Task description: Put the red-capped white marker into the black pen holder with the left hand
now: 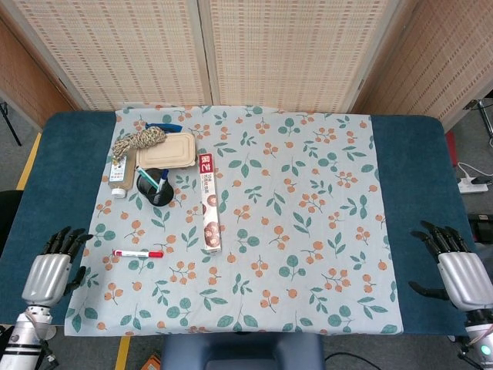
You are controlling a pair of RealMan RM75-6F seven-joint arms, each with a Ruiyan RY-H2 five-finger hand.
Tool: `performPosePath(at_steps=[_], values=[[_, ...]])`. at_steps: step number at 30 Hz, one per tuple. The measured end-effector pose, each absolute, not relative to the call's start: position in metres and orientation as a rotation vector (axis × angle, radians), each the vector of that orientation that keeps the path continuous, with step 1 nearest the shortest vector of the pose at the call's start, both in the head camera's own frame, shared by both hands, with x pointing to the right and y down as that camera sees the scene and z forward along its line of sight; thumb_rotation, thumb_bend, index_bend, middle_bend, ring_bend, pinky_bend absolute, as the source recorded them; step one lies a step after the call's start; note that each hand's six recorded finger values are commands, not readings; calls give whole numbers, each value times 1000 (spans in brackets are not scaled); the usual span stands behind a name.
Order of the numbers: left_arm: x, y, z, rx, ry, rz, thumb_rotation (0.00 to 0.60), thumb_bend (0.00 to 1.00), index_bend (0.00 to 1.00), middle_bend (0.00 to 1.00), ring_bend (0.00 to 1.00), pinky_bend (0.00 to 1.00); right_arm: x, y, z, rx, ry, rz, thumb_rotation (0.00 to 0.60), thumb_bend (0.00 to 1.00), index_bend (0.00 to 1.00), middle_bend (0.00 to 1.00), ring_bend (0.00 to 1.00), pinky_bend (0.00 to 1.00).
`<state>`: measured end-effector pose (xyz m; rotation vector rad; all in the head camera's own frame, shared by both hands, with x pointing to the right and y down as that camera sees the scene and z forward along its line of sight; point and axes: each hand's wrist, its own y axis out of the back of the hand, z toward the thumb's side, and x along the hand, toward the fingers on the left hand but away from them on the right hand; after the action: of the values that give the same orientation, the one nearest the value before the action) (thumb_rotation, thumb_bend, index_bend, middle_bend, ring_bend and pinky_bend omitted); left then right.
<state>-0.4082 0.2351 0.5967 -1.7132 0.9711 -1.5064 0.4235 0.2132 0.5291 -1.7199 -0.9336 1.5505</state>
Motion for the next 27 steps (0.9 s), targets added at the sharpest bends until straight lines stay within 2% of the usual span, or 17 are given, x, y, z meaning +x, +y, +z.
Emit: performPosePath(at_steps=[7, 12, 21, 27], values=[[-349, 238, 612, -1768, 890, -1446, 600, 391, 214, 149, 26, 99, 423, 213, 531, -1738, -928, 1546, 600, 0, 189, 56, 105, 89], [-319, 234, 640, -1807, 874, -1469, 600, 391, 220, 207, 47, 100, 420, 215, 531, -1766, -916, 1531, 600, 0, 190, 55, 105, 89], [-314, 229, 684, -1771, 873, -1632, 600, 392, 245, 248, 59, 101, 421, 214, 531, -1767, -922, 1532, 600, 0, 191, 56, 105, 89], [-314, 231, 695, -1687, 847, -1697, 600, 391, 245, 260, 59, 102, 423, 213, 531, -1765, -929, 1539, 600, 0, 191, 56, 106, 89]])
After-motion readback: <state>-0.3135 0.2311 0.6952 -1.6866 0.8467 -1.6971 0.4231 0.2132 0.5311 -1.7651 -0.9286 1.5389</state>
